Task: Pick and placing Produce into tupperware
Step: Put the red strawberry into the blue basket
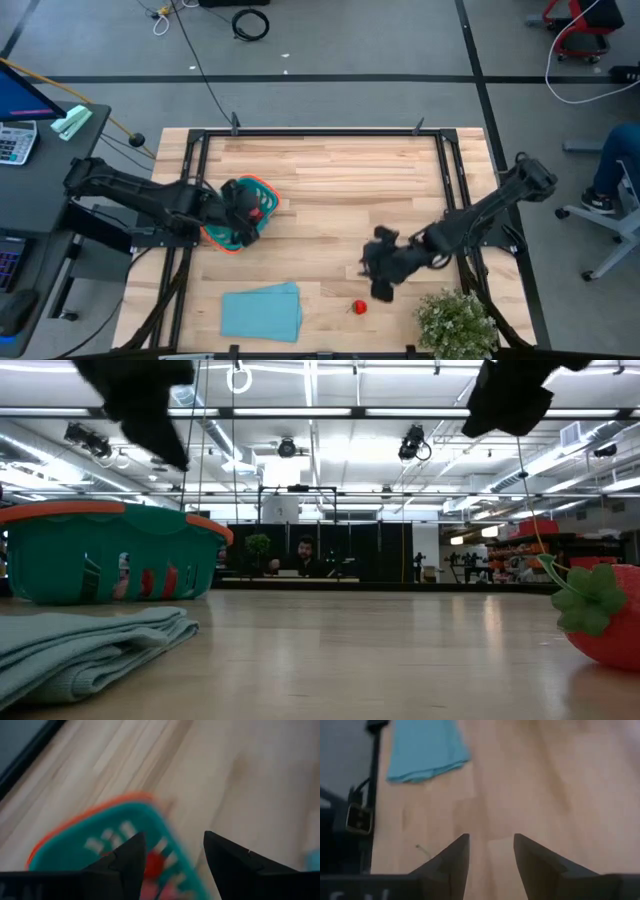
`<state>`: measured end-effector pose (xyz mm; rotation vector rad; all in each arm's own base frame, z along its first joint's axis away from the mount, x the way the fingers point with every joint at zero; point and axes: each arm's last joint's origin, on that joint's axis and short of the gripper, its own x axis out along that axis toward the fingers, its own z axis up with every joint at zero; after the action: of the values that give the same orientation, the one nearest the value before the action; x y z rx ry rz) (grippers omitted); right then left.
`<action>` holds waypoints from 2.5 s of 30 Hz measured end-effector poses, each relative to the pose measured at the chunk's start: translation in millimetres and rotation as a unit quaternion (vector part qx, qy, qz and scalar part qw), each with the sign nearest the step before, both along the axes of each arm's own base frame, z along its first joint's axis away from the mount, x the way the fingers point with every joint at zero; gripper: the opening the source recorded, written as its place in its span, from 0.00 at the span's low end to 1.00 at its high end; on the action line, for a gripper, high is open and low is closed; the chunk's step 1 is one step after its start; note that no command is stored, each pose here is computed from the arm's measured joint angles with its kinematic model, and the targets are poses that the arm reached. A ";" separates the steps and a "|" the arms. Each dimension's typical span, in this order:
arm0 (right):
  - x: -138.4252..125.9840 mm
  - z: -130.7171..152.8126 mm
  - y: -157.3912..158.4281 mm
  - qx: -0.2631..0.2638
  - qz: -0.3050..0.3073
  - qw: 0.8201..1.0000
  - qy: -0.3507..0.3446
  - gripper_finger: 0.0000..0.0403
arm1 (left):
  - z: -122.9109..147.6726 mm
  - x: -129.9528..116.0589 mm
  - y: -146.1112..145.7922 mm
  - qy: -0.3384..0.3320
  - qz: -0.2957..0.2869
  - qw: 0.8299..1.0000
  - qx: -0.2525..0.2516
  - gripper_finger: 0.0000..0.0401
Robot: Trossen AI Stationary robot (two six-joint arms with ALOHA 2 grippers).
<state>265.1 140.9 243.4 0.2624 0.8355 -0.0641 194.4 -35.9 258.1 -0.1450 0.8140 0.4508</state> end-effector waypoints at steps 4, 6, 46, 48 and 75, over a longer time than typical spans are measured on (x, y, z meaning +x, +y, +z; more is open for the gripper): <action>9.7 -23.8 21.9 -0.026 0.045 0.999 0.011 0.40 | 18.6 11.6 -3.9 -0.067 -0.036 0.997 0.002 0.48; 15.5 -36.1 30.4 -0.037 0.058 0.997 0.025 0.40 | 24.6 15.2 -5.7 -0.089 -0.053 0.995 0.006 0.47; 42.0 -126.1 81.8 -0.021 0.110 0.992 0.057 0.25 | -0.7 57.0 -8.5 -0.090 -0.047 0.995 0.016 0.43; 43.2 -127.6 80.2 -0.027 0.094 0.994 0.054 0.19 | 0.1 57.4 -8.7 -0.095 -0.047 0.994 0.015 0.43; 11.4 -41.2 60.8 -0.014 0.093 0.995 0.039 0.36 | 0.3 57.5 -8.6 -0.094 -0.051 0.994 0.018 0.43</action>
<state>276.5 201.7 202.2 0.1551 0.9331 0.0878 252.0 -44.5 258.4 -0.1093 0.6250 0.3499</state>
